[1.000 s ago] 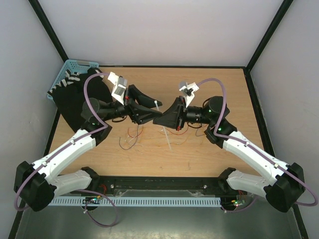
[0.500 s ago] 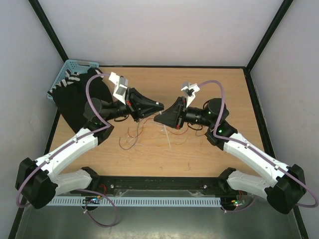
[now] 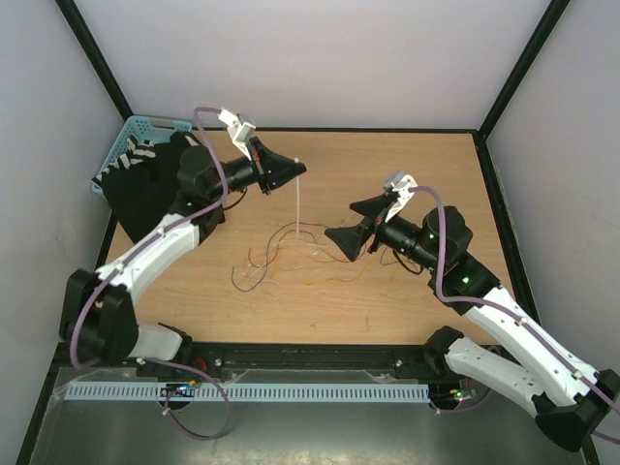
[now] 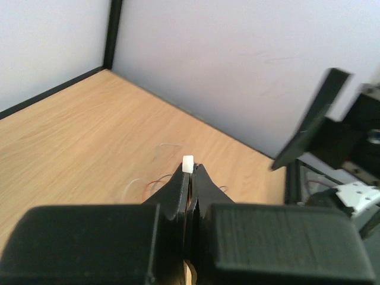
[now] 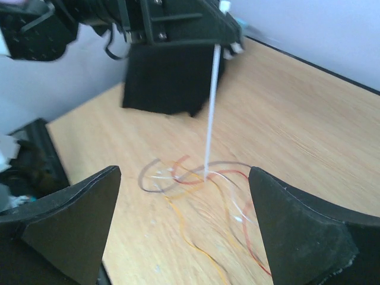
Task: Zip-tie the wires
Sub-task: Pick up the ribbon at the center of the board, then tie the cable at the center of the board.
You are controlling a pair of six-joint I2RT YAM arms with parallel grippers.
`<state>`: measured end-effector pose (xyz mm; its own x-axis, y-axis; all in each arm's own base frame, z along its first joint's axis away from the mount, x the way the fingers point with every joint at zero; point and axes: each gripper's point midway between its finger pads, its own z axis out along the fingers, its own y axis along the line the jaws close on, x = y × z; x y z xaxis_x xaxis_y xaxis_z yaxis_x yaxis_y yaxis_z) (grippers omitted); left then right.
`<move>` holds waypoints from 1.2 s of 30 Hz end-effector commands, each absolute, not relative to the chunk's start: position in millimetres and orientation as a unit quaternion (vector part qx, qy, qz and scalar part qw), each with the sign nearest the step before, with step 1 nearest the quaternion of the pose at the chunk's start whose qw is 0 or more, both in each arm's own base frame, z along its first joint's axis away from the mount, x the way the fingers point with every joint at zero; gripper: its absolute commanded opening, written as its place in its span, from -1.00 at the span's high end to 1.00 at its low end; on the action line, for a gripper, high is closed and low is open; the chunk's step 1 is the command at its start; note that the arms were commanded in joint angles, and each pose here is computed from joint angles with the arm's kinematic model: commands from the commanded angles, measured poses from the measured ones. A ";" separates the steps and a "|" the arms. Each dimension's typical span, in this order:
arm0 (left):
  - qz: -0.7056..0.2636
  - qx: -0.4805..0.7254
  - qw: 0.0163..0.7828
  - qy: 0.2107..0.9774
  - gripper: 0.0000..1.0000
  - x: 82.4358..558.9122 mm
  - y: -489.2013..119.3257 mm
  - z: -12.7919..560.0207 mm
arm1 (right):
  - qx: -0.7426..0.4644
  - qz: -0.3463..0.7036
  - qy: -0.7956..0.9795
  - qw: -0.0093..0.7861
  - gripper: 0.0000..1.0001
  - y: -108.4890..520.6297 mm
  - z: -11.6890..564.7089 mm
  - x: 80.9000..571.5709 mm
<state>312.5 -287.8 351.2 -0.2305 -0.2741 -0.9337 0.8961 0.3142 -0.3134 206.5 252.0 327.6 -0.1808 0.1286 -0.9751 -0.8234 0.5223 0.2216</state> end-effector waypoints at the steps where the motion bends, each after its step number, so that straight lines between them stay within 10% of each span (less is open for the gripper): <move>1: -0.491 0.275 0.572 0.597 1.00 358.1 -277.9 334.5 | -0.241 0.284 0.720 0.586 -0.99 212.4 285.6 225.6; 20: -0.477 0.311 0.568 0.594 1.00 512.4 -327.5 259.5 | -0.185 0.286 0.868 0.361 -0.99 193.7 104.3 168.5; 36: -0.486 0.282 0.541 0.626 1.00 509.9 -325.4 194.0 | -0.187 0.316 0.879 0.304 -0.99 204.9 53.2 151.7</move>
